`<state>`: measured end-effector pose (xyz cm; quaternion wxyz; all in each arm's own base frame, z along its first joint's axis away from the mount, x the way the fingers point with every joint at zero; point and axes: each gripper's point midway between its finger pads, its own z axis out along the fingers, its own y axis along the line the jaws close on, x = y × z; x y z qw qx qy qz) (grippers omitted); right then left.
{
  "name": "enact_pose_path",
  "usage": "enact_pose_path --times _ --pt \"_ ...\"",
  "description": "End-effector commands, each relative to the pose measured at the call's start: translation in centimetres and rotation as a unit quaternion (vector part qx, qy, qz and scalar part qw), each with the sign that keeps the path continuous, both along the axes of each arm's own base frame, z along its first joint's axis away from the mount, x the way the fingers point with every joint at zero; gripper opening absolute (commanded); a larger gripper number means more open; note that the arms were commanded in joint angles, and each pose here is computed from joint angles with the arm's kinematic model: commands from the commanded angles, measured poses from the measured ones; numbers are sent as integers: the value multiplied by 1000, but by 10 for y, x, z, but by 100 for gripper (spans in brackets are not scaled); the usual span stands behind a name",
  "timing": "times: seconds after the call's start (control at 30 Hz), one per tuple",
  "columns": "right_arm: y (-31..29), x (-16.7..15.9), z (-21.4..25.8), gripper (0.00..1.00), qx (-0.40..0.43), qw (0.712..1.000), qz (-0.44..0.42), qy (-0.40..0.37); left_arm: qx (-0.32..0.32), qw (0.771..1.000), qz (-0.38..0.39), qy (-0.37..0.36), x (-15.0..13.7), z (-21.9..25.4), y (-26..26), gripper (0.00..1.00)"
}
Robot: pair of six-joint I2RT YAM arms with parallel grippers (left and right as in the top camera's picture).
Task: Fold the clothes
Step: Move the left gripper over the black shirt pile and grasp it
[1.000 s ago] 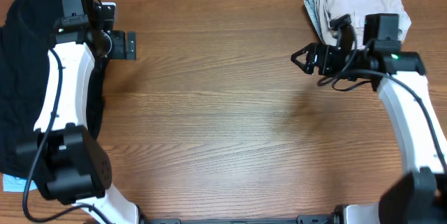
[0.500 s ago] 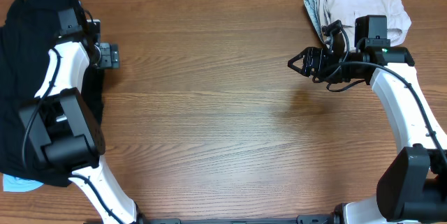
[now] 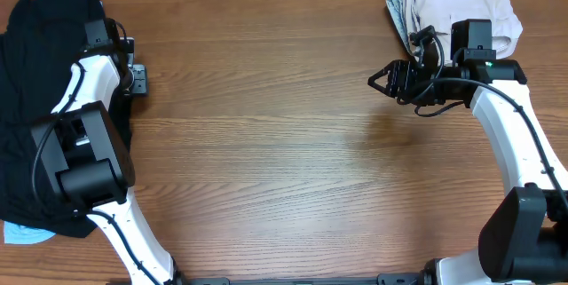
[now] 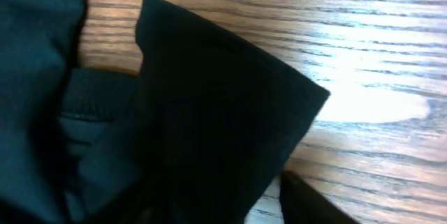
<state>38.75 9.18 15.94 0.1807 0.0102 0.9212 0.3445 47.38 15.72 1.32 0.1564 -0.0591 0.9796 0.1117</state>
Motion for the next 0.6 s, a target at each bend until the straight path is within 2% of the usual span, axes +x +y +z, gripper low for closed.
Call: enact_pose_path --times 0.0,0.03,0.1,0.2,0.37,0.57 --pt "4 4 9 59 5 1000 6 -13 10 1000 7 -1 2 -1 11 38" --pt "4 4 9 59 5 1000 5 -13 9 1000 7 1 2 -1 12 23" --pt "3 4 8 59 3 1000 5 -13 10 1000 7 0 2 -1 11 6" --pt "2 5 7 56 -2 1000 2 -13 9 1000 7 -3 3 2 8 4" --pt "0 6 7 52 -6 1000 0 -15 2 1000 13 -12 10 39 -3 4" --pt "0 9 15 51 -2 1000 -9 -19 -51 997 -13 -62 32 135 -39 4"
